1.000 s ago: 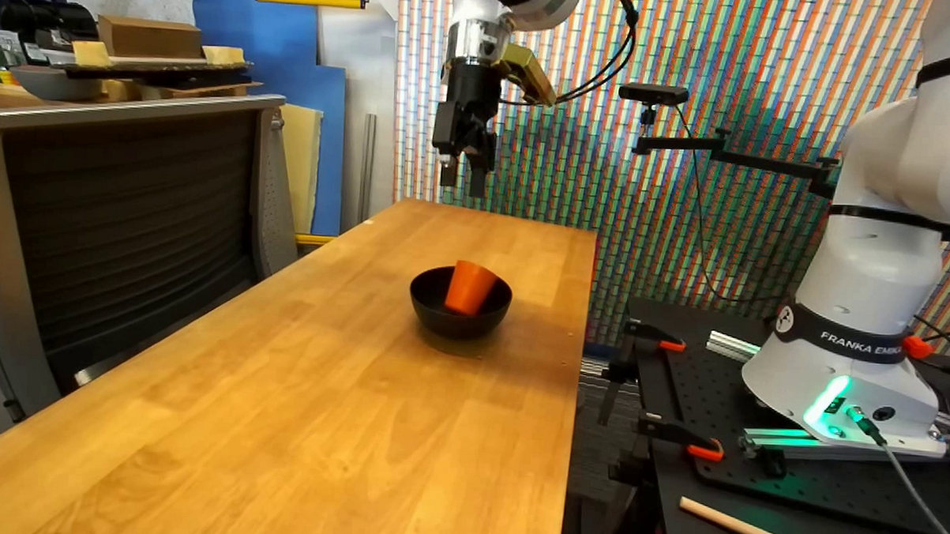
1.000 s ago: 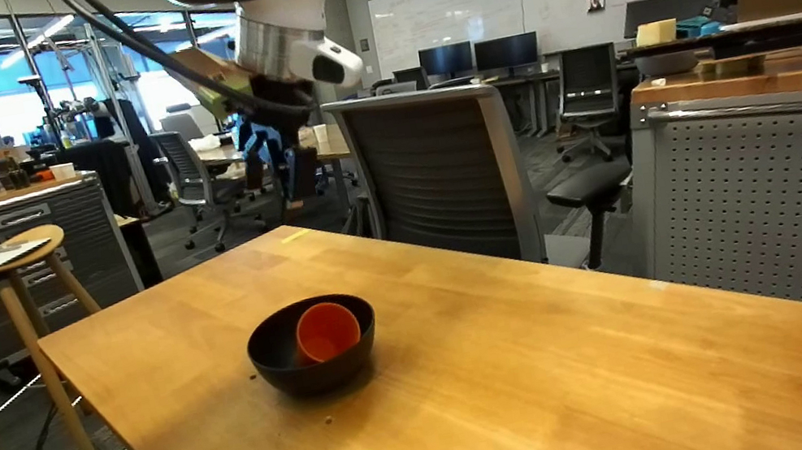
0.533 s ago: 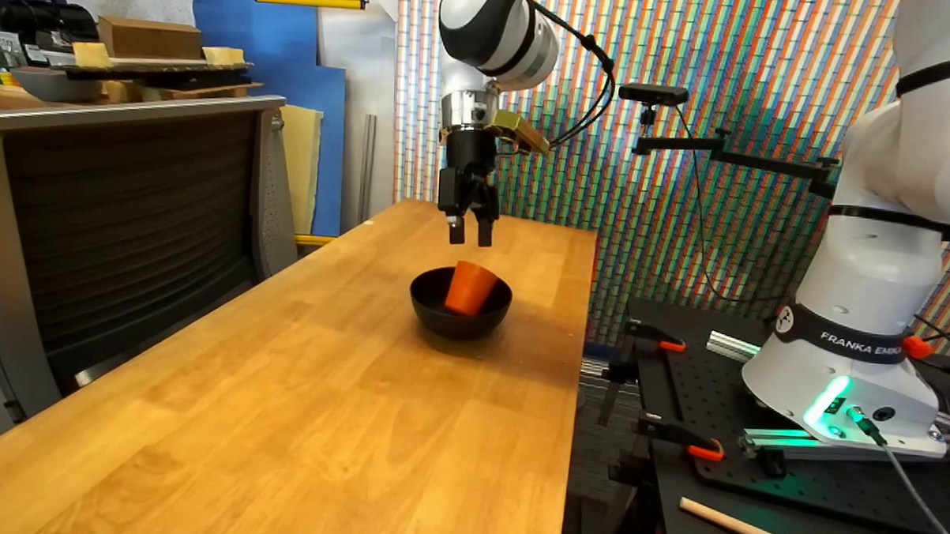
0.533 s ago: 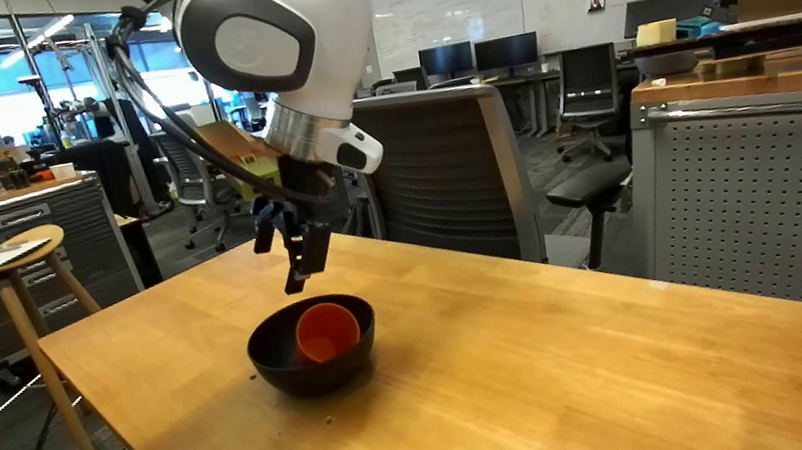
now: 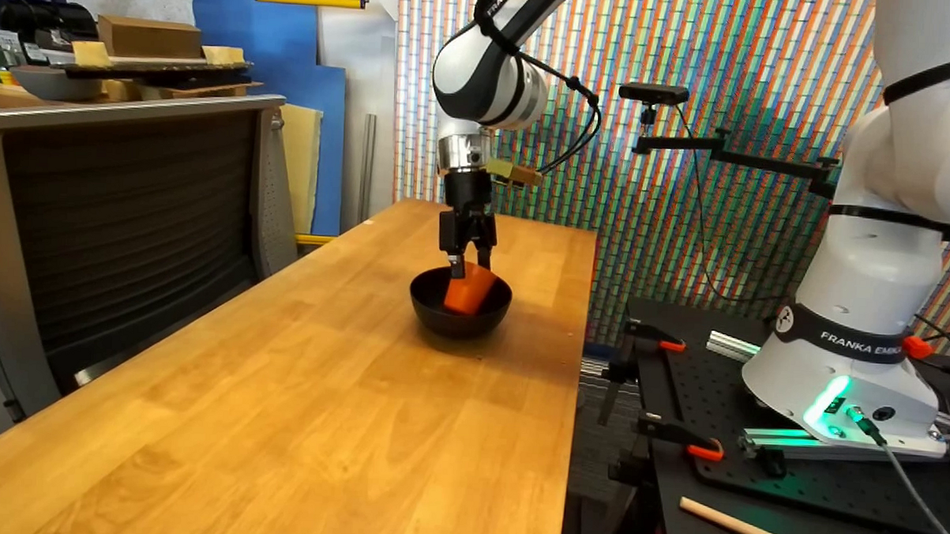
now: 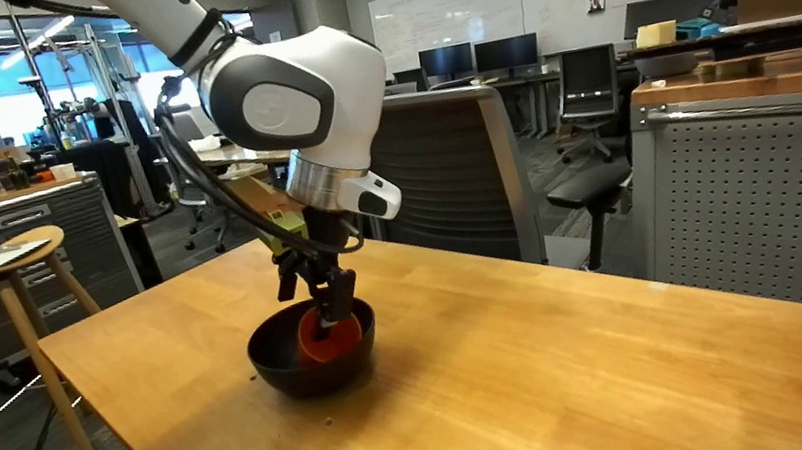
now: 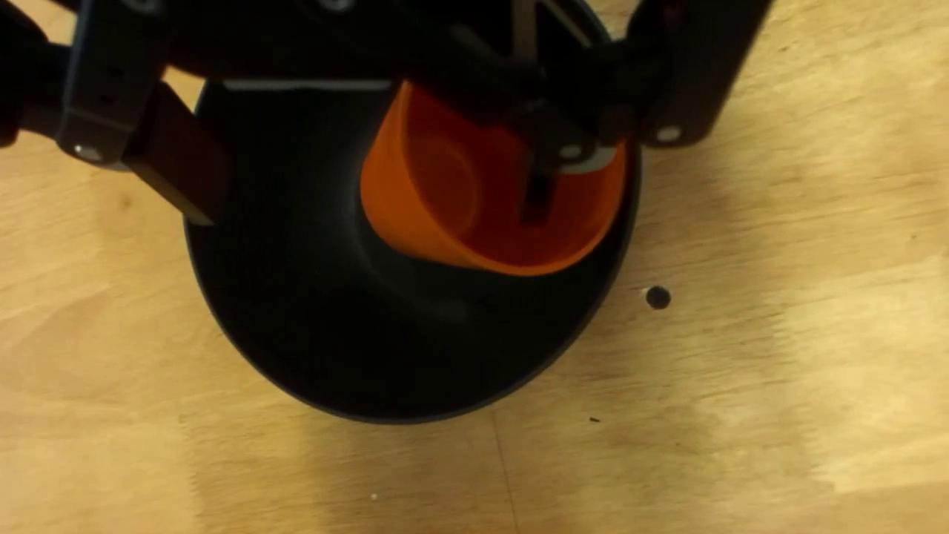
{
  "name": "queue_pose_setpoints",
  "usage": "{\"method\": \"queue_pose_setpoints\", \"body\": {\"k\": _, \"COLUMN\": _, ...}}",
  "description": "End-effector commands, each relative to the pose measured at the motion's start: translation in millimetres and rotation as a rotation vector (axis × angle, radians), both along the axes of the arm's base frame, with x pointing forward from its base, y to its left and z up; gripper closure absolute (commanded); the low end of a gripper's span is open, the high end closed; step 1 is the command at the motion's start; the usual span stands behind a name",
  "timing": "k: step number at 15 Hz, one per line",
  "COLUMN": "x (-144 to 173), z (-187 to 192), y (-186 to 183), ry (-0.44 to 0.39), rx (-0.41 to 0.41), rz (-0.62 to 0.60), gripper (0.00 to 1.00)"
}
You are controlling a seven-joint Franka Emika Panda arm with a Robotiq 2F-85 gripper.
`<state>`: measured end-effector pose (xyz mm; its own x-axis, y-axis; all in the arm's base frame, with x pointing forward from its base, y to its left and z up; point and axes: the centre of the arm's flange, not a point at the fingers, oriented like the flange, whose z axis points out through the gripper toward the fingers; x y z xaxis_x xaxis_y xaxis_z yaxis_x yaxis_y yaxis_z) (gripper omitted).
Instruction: Place the cup inside the bowl
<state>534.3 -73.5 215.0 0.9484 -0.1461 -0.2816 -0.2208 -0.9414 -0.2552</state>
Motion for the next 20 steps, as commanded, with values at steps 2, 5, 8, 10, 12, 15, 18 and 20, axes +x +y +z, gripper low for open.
{"method": "queue_pose_setpoints", "body": {"k": 2, "x": 11.6, "z": -6.8, "y": 13.2, "ry": -0.021, "rx": -0.007, "rz": 0.027, "gripper": 0.0}}
{"method": "queue_pose_setpoints", "body": {"k": 5, "x": 18.0, "z": 0.2, "y": 42.8, "ry": -0.033, "rx": 0.017, "rz": 0.075, "gripper": 0.0}}
{"method": "queue_pose_setpoints", "body": {"k": 8, "x": 23.7, "z": 8.5, "y": 75.4, "ry": -0.049, "rx": 0.033, "rz": 0.129, "gripper": 0.0}}
{"method": "queue_pose_setpoints", "body": {"k": 10, "x": 24.0, "z": 11.5, "y": 94.2, "ry": -0.053, "rx": 0.037, "rz": 0.167, "gripper": 0.0}}
{"method": "queue_pose_setpoints", "body": {"k": 12, "x": 23.0, "z": 13.3, "y": 106.7, "ry": -0.056, "rx": 0.031, "rz": 0.194, "gripper": 0.0}}
{"method": "queue_pose_setpoints", "body": {"k": 15, "x": 24.3, "z": 17.6, "y": 111.0, "ry": -0.059, "rx": 0.022, "rz": 0.211, "gripper": 0.0}}
{"method": "queue_pose_setpoints", "body": {"k": 18, "x": 27.8, "z": 21.2, "y": 103.8, "ry": -0.066, "rx": -0.007, "rz": 0.225, "gripper": 0.0}}
{"method": "queue_pose_setpoints", "body": {"k": 20, "x": 29.7, "z": 23.7, "y": 96.9, "ry": -0.069, "rx": -0.018, "rz": 0.225, "gripper": 0.0}}
